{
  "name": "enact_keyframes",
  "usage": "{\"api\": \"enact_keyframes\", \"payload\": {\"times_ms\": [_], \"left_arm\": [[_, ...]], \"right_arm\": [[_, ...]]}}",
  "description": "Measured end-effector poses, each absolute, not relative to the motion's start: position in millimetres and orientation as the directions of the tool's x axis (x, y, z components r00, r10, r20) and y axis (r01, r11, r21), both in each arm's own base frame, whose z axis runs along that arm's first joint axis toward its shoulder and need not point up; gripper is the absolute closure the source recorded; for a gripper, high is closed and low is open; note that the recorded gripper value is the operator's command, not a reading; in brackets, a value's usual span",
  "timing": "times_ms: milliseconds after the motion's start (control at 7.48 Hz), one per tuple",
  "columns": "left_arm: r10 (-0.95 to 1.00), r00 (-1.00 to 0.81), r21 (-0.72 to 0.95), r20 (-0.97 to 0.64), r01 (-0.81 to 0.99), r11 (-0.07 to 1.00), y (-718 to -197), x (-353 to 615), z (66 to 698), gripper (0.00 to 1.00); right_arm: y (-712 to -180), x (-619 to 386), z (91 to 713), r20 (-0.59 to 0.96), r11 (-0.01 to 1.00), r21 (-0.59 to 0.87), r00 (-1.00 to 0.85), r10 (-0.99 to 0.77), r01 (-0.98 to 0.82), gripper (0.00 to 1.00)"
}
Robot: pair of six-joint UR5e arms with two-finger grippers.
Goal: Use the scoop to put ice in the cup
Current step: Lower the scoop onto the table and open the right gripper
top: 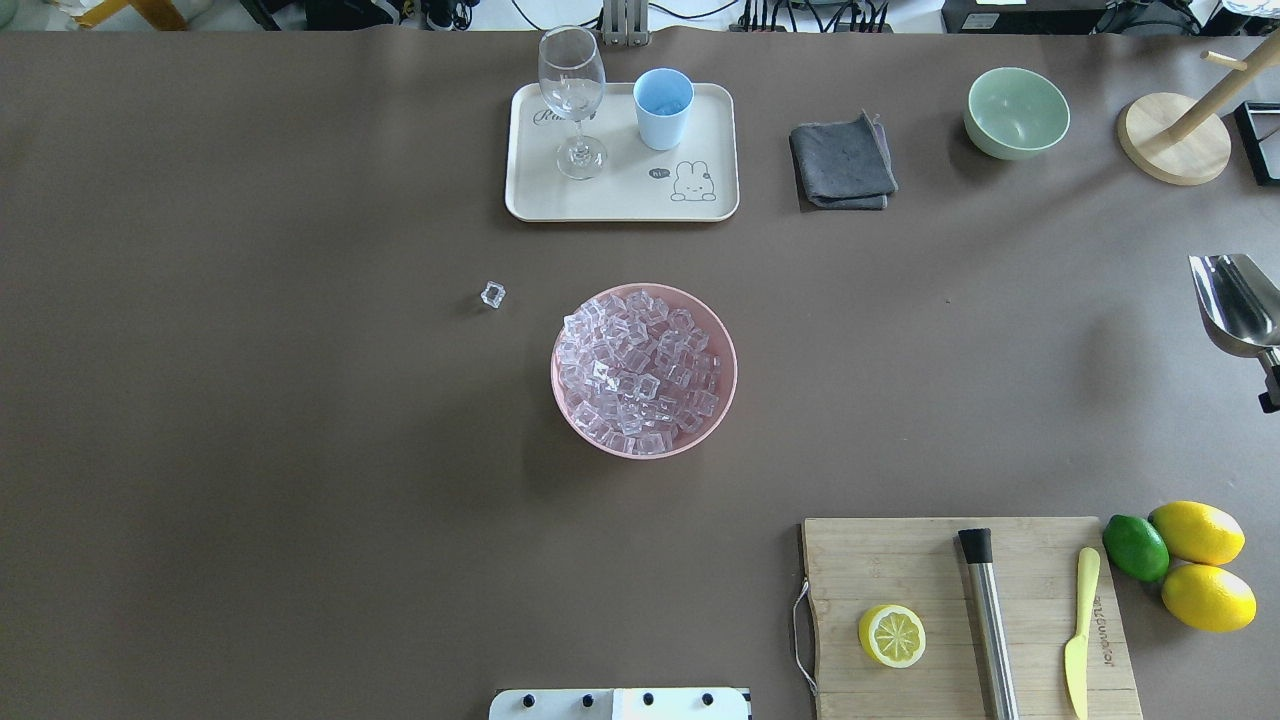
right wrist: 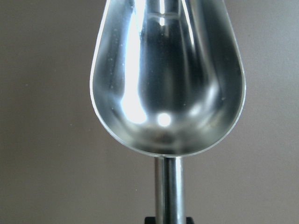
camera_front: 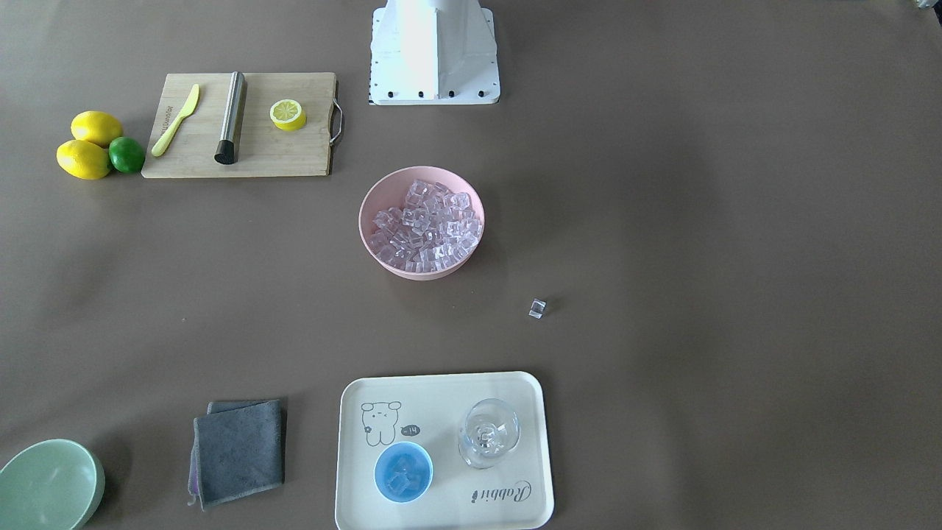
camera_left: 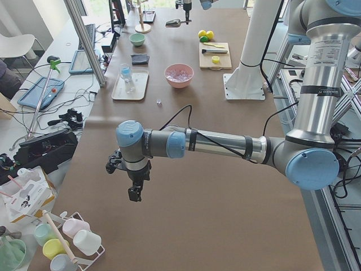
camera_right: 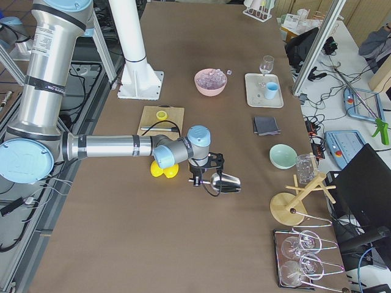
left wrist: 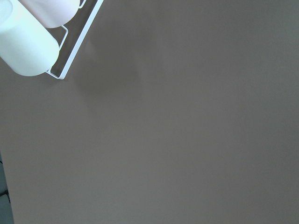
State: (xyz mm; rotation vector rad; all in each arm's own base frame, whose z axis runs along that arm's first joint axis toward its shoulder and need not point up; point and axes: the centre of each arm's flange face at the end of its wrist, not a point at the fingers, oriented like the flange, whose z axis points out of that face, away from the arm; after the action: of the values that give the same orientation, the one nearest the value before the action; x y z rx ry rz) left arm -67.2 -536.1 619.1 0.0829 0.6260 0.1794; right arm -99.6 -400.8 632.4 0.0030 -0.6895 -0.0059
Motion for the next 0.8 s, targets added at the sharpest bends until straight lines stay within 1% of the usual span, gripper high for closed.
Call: {"api": "enact_keyframes", "payload": {"times_ms": [267, 802], "left_arm": [[0.176, 0.79, 0.126, -0.588, -0.125, 0.984, -527.0, -75.8, 624.9, 0.01], [0.18, 0.787, 0.131, -0.59, -0.127, 0.983, -526.5, -75.8, 624.2, 0.01]], "right_arm": [[-401.1, -100.6, 646.9, 0.639, 1.0, 0.008, 0.769, -0.01, 0.006, 1.0], [-400.7, -100.9, 669.4, 0.639, 1.0, 0.006, 0.769, -0.008, 0.005, 1.0]]}}
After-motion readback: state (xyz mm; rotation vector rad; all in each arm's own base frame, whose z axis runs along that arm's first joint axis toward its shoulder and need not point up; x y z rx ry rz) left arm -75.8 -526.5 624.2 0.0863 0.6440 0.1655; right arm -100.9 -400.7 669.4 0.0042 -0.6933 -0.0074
